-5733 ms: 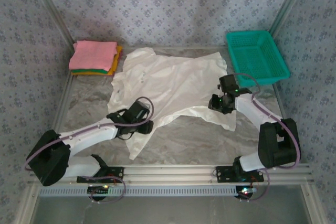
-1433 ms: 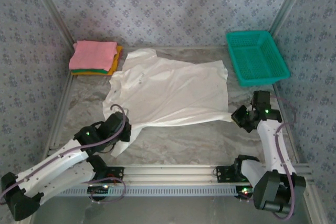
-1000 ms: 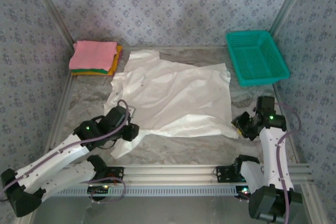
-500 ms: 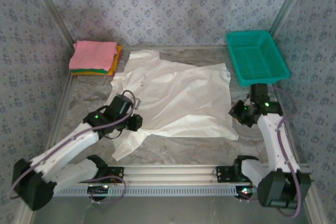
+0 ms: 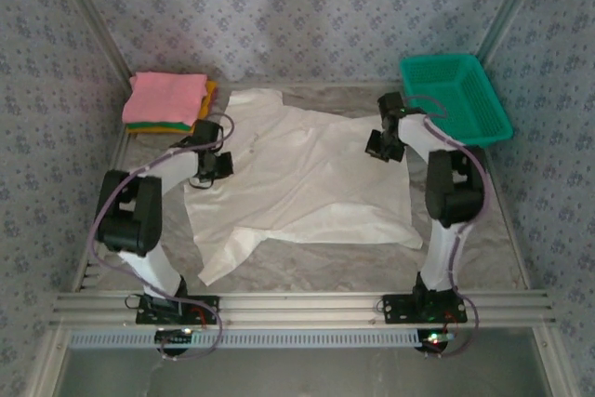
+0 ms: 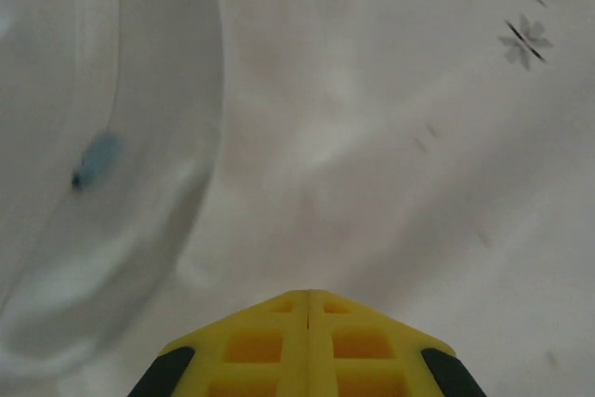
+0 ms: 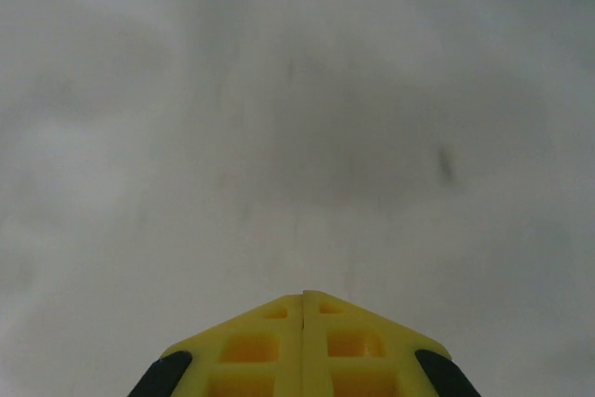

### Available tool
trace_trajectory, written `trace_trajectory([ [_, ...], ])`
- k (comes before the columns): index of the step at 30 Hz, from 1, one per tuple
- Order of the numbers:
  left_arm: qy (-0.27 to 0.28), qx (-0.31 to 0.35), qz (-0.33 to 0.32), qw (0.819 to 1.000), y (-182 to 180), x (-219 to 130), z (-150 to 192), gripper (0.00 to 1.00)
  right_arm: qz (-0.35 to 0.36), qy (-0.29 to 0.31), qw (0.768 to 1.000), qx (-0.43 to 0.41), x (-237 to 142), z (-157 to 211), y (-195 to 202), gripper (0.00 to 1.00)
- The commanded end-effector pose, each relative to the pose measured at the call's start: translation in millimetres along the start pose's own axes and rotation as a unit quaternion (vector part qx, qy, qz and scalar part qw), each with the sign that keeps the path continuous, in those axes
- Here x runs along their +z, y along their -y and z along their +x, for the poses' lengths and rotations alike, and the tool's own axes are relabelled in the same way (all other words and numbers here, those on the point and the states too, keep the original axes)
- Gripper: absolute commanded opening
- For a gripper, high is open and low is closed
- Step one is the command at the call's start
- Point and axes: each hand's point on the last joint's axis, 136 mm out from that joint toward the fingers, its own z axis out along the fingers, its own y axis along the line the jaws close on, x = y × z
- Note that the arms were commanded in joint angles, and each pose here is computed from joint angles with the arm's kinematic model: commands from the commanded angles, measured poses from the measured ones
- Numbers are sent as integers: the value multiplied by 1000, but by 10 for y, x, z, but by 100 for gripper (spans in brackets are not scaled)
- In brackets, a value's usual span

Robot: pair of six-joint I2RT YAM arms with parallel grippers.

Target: Fold and stack the t-shirts

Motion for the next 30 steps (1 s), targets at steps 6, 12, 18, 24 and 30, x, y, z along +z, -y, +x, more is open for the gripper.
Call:
trace_trajectory([
  [6, -20, -40, -16, 999, -50, 357, -146, 0, 1, -21, 999, 29, 526, -362, 15, 0],
  [12, -4, -71, 0, 997, 5, 451, -264, 0, -41, -2, 998, 38, 654, -764, -262, 0],
  [18, 6, -70, 17, 997, 212, 597, -733, 0, -74, 30, 995, 54, 656, -1232, -473, 0],
  [24, 25, -49, 30, 998, 398, 552, -1154, 0, -94, 59, 991, 69, 437, -1455, -496, 0],
  [30, 51, -66, 21, 996, 269, 284, -944, 0, -119, 78, 989, 27, -156, -1249, -677, 0],
])
